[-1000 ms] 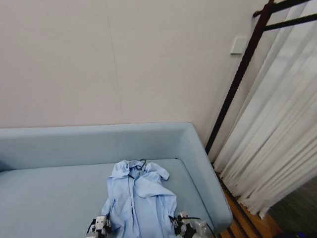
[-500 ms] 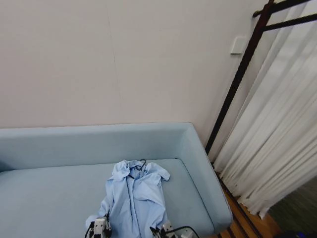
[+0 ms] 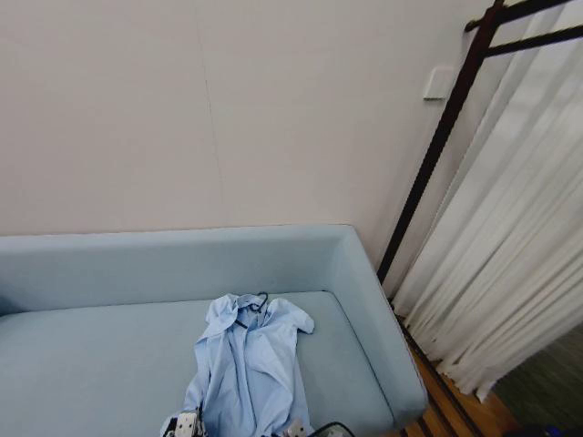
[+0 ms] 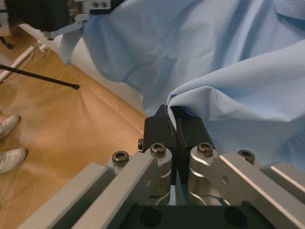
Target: Pick up the clothes from the sofa and hang them on the clothes hanger.
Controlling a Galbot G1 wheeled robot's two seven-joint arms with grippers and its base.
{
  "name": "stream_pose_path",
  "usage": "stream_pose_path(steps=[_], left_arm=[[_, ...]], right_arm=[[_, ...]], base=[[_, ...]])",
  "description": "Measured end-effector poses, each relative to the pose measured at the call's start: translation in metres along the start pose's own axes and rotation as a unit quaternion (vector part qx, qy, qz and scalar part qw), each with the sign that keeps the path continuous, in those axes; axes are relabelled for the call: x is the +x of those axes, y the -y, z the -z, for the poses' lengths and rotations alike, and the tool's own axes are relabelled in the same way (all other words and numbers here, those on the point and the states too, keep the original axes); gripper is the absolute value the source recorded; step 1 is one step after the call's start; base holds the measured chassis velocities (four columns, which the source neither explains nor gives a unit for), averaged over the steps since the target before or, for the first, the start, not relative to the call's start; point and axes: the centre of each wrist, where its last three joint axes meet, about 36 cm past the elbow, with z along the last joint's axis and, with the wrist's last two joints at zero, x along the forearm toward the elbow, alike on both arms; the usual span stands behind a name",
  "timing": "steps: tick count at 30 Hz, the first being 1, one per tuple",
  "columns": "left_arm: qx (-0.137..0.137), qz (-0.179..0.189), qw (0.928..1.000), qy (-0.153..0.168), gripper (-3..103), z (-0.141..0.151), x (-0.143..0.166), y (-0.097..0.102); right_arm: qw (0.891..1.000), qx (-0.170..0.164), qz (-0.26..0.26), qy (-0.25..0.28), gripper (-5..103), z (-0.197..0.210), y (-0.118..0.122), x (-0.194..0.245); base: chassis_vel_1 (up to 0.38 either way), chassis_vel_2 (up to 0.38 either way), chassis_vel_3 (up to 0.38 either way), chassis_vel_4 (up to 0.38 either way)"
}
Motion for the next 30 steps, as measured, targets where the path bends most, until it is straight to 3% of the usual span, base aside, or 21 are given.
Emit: stream_pose_path(steps=[4, 7, 8, 10, 14, 16, 19, 20, 23, 24, 26, 27, 29, 30], left_arm=[[0.013, -0.018, 0.9998, 0.005, 0, 0.007, -0.007, -0.002], [0.017, -0.022, 0.9996, 0.010, 0, 0.011, -0.007, -0.003], [0.018, -0.023, 0.9994, 0.017, 6, 0.013, -0.007, -0.003], [0.018, -0.024, 0.9993, 0.024, 6, 0.016, -0.007, -0.004], [0.027, -0.019, 0.9983, 0.048, 27, 0.036, 0.001, -0.012], [0.030, -0.017, 0.9980, 0.054, 27, 0.042, 0.003, -0.014], [0.038, -0.005, 0.9962, 0.078, 43, 0.060, 0.001, -0.021], [0.038, -0.005, 0.9962, 0.078, 43, 0.060, 0.001, -0.021], [0.055, -0.001, 0.9939, 0.095, 59, 0.079, -0.010, -0.029], [0.055, -0.001, 0.9939, 0.095, 59, 0.079, -0.010, -0.029], [0.064, 0.002, 0.9927, 0.102, 65, 0.086, -0.019, -0.035], [0.067, 0.003, 0.9922, 0.105, 70, 0.089, -0.025, -0.038], [0.074, 0.008, 0.9908, 0.113, 81, 0.095, -0.038, -0.045], [0.074, 0.008, 0.9908, 0.113, 81, 0.095, -0.038, -0.045]], right_arm=[[1.000, 0.008, -0.001, -0.016, -3, -0.002, 0.002, -0.006], [1.000, 0.007, -0.005, -0.026, 7, -0.001, 0.002, -0.003], [1.000, 0.009, -0.010, -0.027, 12, -0.001, 0.003, 0.001], [0.999, 0.010, -0.014, -0.028, 12, 0.000, 0.003, 0.004], [0.999, 0.011, -0.029, -0.013, 33, 0.013, -0.005, 0.022], [0.999, 0.012, -0.032, -0.006, 38, 0.018, -0.008, 0.026], [0.998, 0.014, -0.048, 0.025, 50, 0.042, -0.007, 0.034], [0.998, 0.014, -0.048, 0.025, 50, 0.042, -0.007, 0.034], [0.994, 0.016, -0.085, 0.060, 66, 0.077, 0.014, 0.031], [0.994, 0.016, -0.085, 0.060, 66, 0.077, 0.014, 0.031], [0.991, 0.015, -0.107, 0.080, 77, 0.100, 0.033, 0.025], [0.989, 0.013, -0.119, 0.090, 77, 0.113, 0.046, 0.020], [0.985, 0.010, -0.138, 0.101, 88, 0.131, 0.072, 0.007], [0.985, 0.010, -0.138, 0.101, 88, 0.131, 0.072, 0.007]], base=[[0.000, 0.000, 0.000, 0.000], [0.000, 0.000, 0.000, 0.000], [0.000, 0.000, 0.000, 0.000], [0.000, 0.000, 0.000, 0.000], [0.000, 0.000, 0.000, 0.000], [0.000, 0.000, 0.000, 0.000], [0.000, 0.000, 0.000, 0.000], [0.000, 0.000, 0.000, 0.000], [0.000, 0.000, 0.000, 0.000], [0.000, 0.000, 0.000, 0.000], [0.000, 0.000, 0.000, 0.000], [0.000, 0.000, 0.000, 0.000], [0.000, 0.000, 0.000, 0.000], [0.000, 0.000, 0.000, 0.000]])
